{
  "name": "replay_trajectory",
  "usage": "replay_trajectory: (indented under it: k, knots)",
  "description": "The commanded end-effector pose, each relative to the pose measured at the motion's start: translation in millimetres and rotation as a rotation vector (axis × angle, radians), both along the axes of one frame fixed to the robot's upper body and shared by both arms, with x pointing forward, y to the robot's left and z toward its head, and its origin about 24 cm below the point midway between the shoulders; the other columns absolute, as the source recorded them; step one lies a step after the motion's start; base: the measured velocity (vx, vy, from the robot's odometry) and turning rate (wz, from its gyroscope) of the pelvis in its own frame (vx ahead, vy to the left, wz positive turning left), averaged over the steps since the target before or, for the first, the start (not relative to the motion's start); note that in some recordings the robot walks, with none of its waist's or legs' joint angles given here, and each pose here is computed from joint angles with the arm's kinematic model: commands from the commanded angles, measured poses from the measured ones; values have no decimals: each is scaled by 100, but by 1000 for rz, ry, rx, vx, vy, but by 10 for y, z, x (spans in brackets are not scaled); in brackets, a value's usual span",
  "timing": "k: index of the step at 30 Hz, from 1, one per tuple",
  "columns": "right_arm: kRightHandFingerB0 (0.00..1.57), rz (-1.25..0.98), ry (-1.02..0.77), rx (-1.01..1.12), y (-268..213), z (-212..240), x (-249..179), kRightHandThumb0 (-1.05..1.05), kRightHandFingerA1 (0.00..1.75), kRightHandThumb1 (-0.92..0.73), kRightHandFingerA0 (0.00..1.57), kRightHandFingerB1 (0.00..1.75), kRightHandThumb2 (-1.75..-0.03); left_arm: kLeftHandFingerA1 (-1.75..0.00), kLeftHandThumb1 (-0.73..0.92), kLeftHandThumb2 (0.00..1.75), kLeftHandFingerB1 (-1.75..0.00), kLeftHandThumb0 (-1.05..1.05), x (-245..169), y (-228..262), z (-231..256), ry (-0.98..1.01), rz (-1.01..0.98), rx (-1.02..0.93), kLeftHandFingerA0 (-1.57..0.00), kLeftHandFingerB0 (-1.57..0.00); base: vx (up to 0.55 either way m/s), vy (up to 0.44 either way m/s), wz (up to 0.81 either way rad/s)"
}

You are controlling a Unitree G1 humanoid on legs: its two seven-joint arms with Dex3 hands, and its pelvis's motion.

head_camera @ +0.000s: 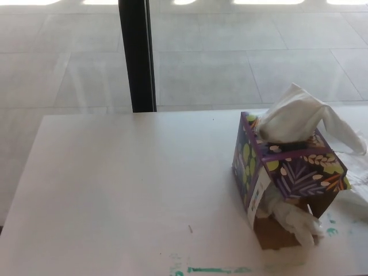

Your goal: The robot uses its right hand to pull out a tissue from the tissue box kept in the middle of the desk and put it on the right side

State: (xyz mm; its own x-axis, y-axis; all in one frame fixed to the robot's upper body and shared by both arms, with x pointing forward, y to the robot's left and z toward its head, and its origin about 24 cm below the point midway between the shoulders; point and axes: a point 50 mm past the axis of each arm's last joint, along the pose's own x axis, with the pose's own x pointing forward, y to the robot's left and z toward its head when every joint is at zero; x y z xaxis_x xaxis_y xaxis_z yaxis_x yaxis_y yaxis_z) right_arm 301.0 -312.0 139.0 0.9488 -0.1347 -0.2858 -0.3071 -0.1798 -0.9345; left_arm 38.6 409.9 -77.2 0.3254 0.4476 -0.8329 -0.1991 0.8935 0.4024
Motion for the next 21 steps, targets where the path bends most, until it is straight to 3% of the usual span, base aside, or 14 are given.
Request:
replay_trajectory:
  k: [1,3,4,5,6,7,10,11,12,14,15,16,17,21]
  knots:
    - [23,-102,-94,276,-272,392,-226,-56,39,-63,29,30,-59,-58,92,74,-45,-79,-9,58,50,1,-5,34,-66,-49,0,0,0]
    - [56,-132,-171,331,-370,458,-354,-48,51,-61,78,44,-60,-60,92,73,-48,-81,4,65,59,-3,-8,35,-64,-48,0,0,0]
    - [63,-176,-285,390,-498,511,-549,-45,51,-63,86,44,-57,-60,92,75,-48,-82,18,58,56,-11,-9,26,-61,-45,0,0,0]
    - [66,-201,-322,410,-538,521,-626,-43,53,-65,88,46,-59,-68,74,113,-58,-78,21,54,50,-12,-1,20,-59,-43,0,0,0]
    - [73,-234,-380,440,-594,518,-743,-46,59,-63,94,49,-60,-67,74,113,-58,-77,22,51,46,-9,3,18,-60,-44,0,0,0]
    - [81,-253,-462,463,-664,488,-861,-46,64,-61,103,52,-59,-60,92,73,-47,-80,23,50,45,-5,-5,25,-65,-48,0,0,0]
    - [79,-346,-732,573,-966,220,-1307,-61,81,-65,105,52,-61,-59,92,74,-47,-80,24,51,45,-5,0,35,-64,-49,0,0,0]
    - [80,-386,-791,585,-1015,144,-1409,-66,82,-66,104,56,-60,-67,75,113,-59,-76,22,49,45,-6,-6,35,-59,-45,0,0,0]
    - [78,-453,-859,599,-1083,22,-1552,-66,83,-67,102,59,-60,-61,92,73,-48,-80,21,45,42,-9,-5,30,-65,-50,0,0,0]
    - [68,-627,-857,652,-1253,-263,-1847,-69,90,-69,98,56,-61,-59,92,73,-46,-80,16,38,32,-5,9,17,-63,-47,0,0,0]
    - [65,-697,-856,684,-1314,-377,-1963,-66,85,-67,97,55,-60,-67,74,113,-58,-77,13,37,33,-9,6,16,-59,-43,0,0,0]
    - [64,-763,-895,707,-1354,-460,-2065,-64,85,-64,96,53,-60,-65,74,113,-57,-77,20,32,28,-6,-1,21,-59,-43,0,0,0]
    - [65,-815,-956,778,-1395,-522,-2122,-60,86,-61,93,57,-59,-57,92,73,-46,-80,32,28,26,-9,-1,17,-63,-47,0,0,0]
    - [65,-1055,-1266,1029,-1504,-864,-2301,-53,121,-58,99,85,-59,-59,92,73,-46,-80,63,20,23,-13,-9,24,-66,-49,0,0,0]
